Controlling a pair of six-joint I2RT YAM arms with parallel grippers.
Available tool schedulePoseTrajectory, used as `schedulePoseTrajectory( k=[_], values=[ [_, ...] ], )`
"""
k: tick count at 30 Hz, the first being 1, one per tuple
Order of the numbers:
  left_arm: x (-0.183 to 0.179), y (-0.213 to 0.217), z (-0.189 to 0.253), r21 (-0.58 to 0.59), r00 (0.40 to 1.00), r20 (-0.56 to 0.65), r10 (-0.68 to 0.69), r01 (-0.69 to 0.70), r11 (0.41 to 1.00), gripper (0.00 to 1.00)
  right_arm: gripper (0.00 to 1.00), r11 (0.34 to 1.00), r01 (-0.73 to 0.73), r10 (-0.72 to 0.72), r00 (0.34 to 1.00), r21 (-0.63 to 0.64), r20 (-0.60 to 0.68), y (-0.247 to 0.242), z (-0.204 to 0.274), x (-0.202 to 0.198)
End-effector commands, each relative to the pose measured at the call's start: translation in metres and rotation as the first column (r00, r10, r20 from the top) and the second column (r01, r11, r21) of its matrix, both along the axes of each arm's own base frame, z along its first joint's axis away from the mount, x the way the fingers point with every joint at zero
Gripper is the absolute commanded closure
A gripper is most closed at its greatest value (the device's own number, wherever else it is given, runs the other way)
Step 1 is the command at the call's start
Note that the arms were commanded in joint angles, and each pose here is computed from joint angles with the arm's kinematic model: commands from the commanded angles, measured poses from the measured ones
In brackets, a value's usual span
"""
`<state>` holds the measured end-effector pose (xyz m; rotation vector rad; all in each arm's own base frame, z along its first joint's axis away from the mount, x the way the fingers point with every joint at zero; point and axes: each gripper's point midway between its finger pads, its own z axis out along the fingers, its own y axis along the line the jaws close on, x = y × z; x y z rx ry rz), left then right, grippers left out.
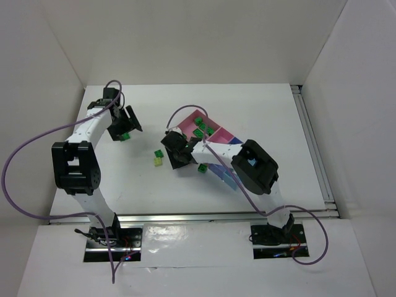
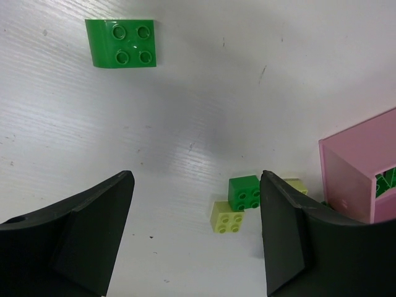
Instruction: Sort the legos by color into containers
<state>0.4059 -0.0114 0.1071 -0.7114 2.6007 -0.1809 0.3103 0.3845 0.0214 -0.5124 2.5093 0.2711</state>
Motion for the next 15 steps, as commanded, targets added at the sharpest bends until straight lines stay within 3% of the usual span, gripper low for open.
schedulePoseTrajectory(
  k=[1,3,7,15],
  values=[
    [0.000,0.002,0.013,-0.010,0.999,0.034,0.009,-0.008,1.000,0.14,0.59,0.999,-0.013,0.009,0.995,0.035,0.098,0.008,0.024,0.001],
    [0.002,-0.003,0.017,-0.038,0.999,0.045,-0.005,0.007,0.999,0.14,0.65,0.991,-0.043,0.022,0.987,0.130,0.161,0.016,0.058,-0.002],
    [0.011,-0.021,0.031,-0.126,0.994,0.094,-0.052,0.064,0.990,0.14,0.68,0.980,-0.065,0.027,0.980,0.186,0.198,0.004,0.090,-0.013],
    [0.008,-0.061,0.015,-0.085,0.976,0.041,-0.215,0.218,0.972,0.14,0.68,0.970,0.213,-0.238,0.933,0.119,0.270,-0.092,0.124,0.000]
  ],
)
